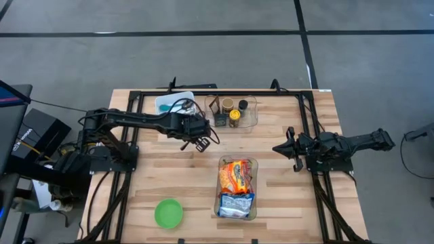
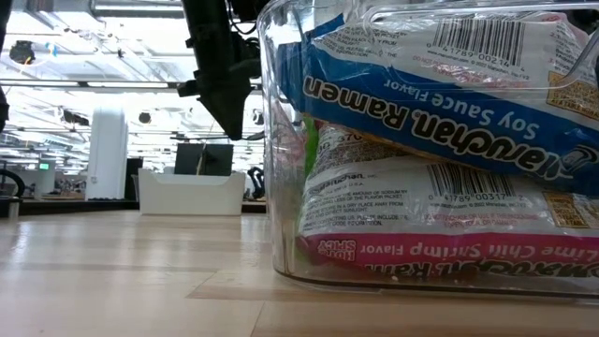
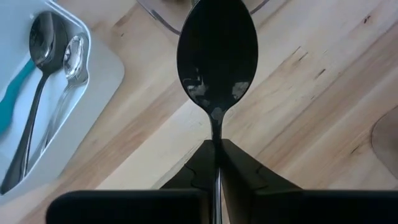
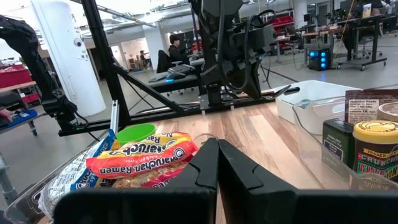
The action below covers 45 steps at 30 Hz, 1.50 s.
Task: Pick & Place Food Item
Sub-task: Put the black spoon into the white bin
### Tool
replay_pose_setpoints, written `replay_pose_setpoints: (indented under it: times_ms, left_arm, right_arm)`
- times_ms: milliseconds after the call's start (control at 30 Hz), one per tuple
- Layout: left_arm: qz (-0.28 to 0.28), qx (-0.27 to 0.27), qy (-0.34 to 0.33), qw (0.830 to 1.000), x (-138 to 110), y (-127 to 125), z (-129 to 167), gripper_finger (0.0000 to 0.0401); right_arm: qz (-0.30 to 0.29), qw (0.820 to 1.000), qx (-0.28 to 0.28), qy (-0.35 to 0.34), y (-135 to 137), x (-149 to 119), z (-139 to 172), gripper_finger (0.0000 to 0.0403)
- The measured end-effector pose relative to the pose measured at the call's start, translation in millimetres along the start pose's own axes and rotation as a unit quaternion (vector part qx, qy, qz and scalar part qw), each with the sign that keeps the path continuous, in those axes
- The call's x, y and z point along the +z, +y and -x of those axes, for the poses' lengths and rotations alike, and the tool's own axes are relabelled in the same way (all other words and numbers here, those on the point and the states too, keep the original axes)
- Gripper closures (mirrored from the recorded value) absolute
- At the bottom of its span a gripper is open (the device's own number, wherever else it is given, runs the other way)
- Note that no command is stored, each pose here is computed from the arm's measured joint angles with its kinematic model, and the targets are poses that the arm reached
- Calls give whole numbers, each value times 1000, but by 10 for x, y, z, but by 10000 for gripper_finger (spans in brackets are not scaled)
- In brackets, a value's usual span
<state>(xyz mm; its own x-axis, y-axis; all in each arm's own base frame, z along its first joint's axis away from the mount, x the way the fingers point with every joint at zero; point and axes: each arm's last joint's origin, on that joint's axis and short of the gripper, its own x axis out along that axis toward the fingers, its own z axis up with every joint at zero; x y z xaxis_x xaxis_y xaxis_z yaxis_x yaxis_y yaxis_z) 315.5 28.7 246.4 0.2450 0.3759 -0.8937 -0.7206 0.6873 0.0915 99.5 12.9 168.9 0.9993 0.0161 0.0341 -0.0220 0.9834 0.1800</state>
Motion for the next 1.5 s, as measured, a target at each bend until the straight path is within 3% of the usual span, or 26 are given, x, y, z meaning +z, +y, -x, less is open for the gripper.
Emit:
replay_pose_setpoints:
  times_ms: [300, 733, 1267, 1500]
  left_arm:
    - [-49, -13, -16, 999, 83, 181, 142, 393]
    - [-88, 17, -33, 995, 272, 851, 362, 396]
    - [-106, 18, -9, 994, 480, 1547, 172, 395]
    - [-91, 11, 4, 996, 385, 1771, -113, 395]
  right_arm:
    - [0, 1000, 0, 0, 0, 1, 0, 403]
    - [0, 1000, 0, 0, 0, 0, 0, 403]
    - [0, 1000, 0, 0, 0, 0, 0, 403]
    - [0, 1000, 0, 0, 0, -1, 0, 403]
